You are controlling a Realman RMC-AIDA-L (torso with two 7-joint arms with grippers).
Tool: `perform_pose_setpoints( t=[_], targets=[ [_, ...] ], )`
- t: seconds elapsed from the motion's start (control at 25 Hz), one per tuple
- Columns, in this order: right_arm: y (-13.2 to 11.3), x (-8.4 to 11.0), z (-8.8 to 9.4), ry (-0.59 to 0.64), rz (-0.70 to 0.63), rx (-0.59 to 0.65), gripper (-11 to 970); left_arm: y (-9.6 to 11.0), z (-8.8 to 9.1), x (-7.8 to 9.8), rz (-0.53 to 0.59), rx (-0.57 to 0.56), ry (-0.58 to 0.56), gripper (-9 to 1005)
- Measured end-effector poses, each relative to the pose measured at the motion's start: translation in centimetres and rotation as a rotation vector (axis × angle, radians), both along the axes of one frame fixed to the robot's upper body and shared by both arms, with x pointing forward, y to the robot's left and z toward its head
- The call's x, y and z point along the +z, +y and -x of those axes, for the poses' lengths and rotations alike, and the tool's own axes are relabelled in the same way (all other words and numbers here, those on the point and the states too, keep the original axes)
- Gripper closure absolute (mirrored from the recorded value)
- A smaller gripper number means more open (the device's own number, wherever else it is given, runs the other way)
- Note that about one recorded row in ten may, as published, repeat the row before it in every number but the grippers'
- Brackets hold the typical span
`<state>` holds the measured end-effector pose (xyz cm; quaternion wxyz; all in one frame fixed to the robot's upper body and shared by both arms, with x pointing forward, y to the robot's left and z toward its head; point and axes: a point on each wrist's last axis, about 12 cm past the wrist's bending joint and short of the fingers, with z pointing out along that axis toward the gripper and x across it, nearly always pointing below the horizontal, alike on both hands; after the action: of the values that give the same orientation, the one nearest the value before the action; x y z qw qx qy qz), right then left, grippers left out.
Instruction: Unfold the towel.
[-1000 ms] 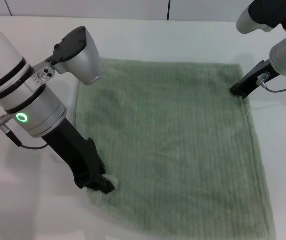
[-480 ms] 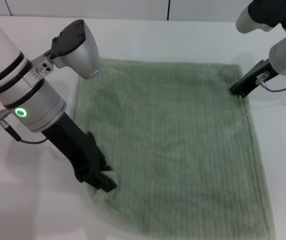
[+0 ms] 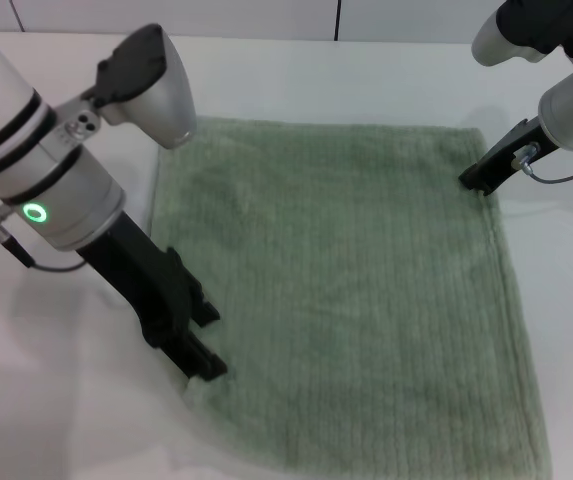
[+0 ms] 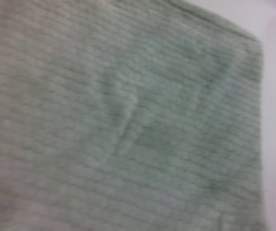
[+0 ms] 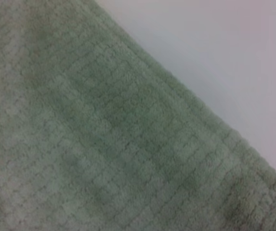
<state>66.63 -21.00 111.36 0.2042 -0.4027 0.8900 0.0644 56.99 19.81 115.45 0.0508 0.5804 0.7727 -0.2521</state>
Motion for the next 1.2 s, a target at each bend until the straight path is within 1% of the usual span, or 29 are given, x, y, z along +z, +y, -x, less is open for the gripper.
perform_pose_setpoints(
  t=[0.12, 0.2, 0.24, 0.28, 0.32, 0.36, 0.44, 0.52, 0.6, 0.68, 0.72, 0.76, 0.88, 1.0, 1.04, 1.08, 1.12, 1.16, 1.2],
  targets=[
    [0.0, 0.0, 0.0, 0.0, 0.0, 0.0, 959, 0.5, -0.5, 1.0, 0.0, 0.022, -0.062, 279],
    [0.0, 0.0, 0.0, 0.001, 0.0, -0.001, 959, 1.0, -1.1, 2.2, 0.039, 0.048, -0.143, 271],
    [0.0, -0.1, 0.0, 0.001, 0.0, -0.001, 959, 1.3, -1.5, 3.0, 0.093, 0.068, -0.205, 267],
    [0.0, -0.1, 0.0, 0.001, 0.0, -0.001, 960, 1.4, -1.6, 3.2, 0.115, 0.075, -0.227, 263],
    [0.0, -0.1, 0.0, 0.001, 0.0, -0.001, 960, 1.6, -1.9, 3.7, 0.173, 0.096, -0.275, 258],
    [-0.1, -0.1, 0.0, 0.001, 0.0, -0.001, 960, 1.8, -2.2, 3.9, 0.234, 0.119, -0.321, 254],
    [-0.1, -0.1, 0.1, 0.002, -0.001, -0.003, 960, 2.1, -2.5, 3.9, 0.3, 0.153, -0.373, 246],
    [-0.1, -0.1, 0.1, 0.001, -0.002, -0.004, 960, 2.4, -2.9, 3.4, 0.397, 0.22, -0.446, 238],
    [-0.1, 0.0, 0.0, -0.005, -0.002, -0.004, 960, 2.4, -3.1, 2.8, 0.454, 0.261, -0.472, 241],
    [0.1, 0.3, -0.2, -0.014, -0.003, 0.002, 959, 2.4, -3.3, 1.9, 0.54, 0.327, -0.497, 244],
    [0.4, 0.6, -0.4, -0.022, -0.002, 0.008, 959, 2.5, -3.5, 1.4, 0.611, 0.379, -0.524, 245],
    [0.7, 0.9, -0.6, -0.03, -0.001, 0.016, 959, 2.7, -3.6, 1.1, 0.636, 0.399, -0.533, 247],
    [1.7, 2.0, -1.1, -0.067, 0.001, 0.045, 960, 3.3, -3.7, -0.4, 0.796, 0.516, -0.58, 246],
    [3.3, 3.4, -1.7, -0.128, 0.01, 0.093, 954, 4.0, -4.1, -1.8, 0.871, 0.641, -0.617, 246],
    [3.9, 3.7, -1.7, -0.148, 0.016, 0.109, 950, 4.3, -4.2, -2.3, 0.894, 0.706, -0.632, 246],
    [4.6, 4.1, -1.8, -0.18, 0.025, 0.127, 947, 4.4, -4.3, -2.6, 0.906, 0.736, -0.638, 246],
    [5.3, 4.4, -1.9, -0.217, 0.033, 0.142, 944, 4.7, -4.4, -3.0, 0.927, 0.79, -0.649, 245],
    [5.9, 4.7, -2.0, -0.258, 0.043, 0.152, 941, 4.7, -4.4, -3.0, 0.927, 0.79, -0.649, 245],
    [6.4, 4.8, -2.1, -0.302, 0.057, 0.164, 937, 5.0, -4.5, -3.2, 0.955, 0.841, -0.667, 245]
  ],
)
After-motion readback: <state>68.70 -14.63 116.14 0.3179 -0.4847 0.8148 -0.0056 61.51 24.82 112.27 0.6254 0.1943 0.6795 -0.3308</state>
